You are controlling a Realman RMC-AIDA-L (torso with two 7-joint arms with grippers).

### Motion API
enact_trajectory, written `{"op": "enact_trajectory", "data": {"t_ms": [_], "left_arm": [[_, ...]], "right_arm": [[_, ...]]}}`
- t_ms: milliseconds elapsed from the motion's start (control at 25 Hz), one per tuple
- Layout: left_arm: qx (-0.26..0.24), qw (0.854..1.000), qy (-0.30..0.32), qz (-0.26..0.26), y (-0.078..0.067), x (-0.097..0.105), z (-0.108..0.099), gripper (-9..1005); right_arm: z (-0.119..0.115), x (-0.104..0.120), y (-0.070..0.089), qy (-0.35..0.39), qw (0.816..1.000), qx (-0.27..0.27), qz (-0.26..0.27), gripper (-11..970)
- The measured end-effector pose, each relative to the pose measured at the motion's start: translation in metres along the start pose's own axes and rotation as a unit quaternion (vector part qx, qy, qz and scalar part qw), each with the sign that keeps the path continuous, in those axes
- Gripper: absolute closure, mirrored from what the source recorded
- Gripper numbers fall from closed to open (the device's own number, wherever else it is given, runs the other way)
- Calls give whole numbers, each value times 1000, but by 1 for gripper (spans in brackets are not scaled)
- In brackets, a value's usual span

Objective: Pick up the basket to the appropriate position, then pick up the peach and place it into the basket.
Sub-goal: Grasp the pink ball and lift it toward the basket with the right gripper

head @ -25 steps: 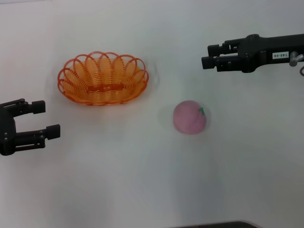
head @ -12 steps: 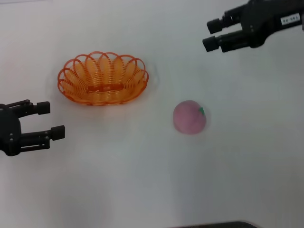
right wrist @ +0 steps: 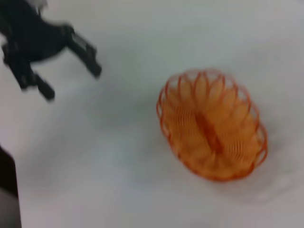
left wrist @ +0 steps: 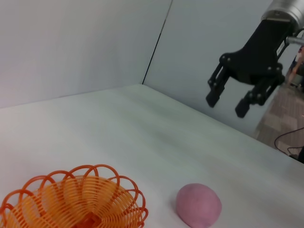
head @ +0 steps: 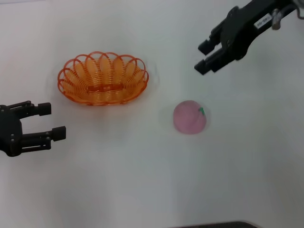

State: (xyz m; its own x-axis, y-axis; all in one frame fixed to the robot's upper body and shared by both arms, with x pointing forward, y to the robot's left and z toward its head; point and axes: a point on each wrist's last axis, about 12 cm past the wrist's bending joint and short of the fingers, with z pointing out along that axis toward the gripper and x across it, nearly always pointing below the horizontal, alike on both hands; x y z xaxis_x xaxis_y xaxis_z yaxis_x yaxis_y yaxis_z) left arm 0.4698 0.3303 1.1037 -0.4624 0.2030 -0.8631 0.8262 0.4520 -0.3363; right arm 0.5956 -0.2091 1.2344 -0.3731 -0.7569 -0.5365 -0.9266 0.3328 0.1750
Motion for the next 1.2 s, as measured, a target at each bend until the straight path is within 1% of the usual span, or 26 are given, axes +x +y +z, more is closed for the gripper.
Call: {"op": "enact_trajectory", "data": {"t_ms": [160,360,560,880,1200], "left_arm": [[-1,1000,-2,-6,1,1,2,160],[7,1000,-3,-11,3,1,6,163],[8,1000,-3,-9,3,0,6,168],[12,1000,6,-17,4,3,9,168],[18,1000,8,-20,5,3,12,168]], "right_arm": [[14,-11,6,61,998,5,-14,400],[30,-16,7,96,995,17,-25,402],[50,-14,8,126,991,14,-32,403],[80,-4,5,165,986,5,-35,406],[100,-1,4,178,983,6,-41,408]]}}
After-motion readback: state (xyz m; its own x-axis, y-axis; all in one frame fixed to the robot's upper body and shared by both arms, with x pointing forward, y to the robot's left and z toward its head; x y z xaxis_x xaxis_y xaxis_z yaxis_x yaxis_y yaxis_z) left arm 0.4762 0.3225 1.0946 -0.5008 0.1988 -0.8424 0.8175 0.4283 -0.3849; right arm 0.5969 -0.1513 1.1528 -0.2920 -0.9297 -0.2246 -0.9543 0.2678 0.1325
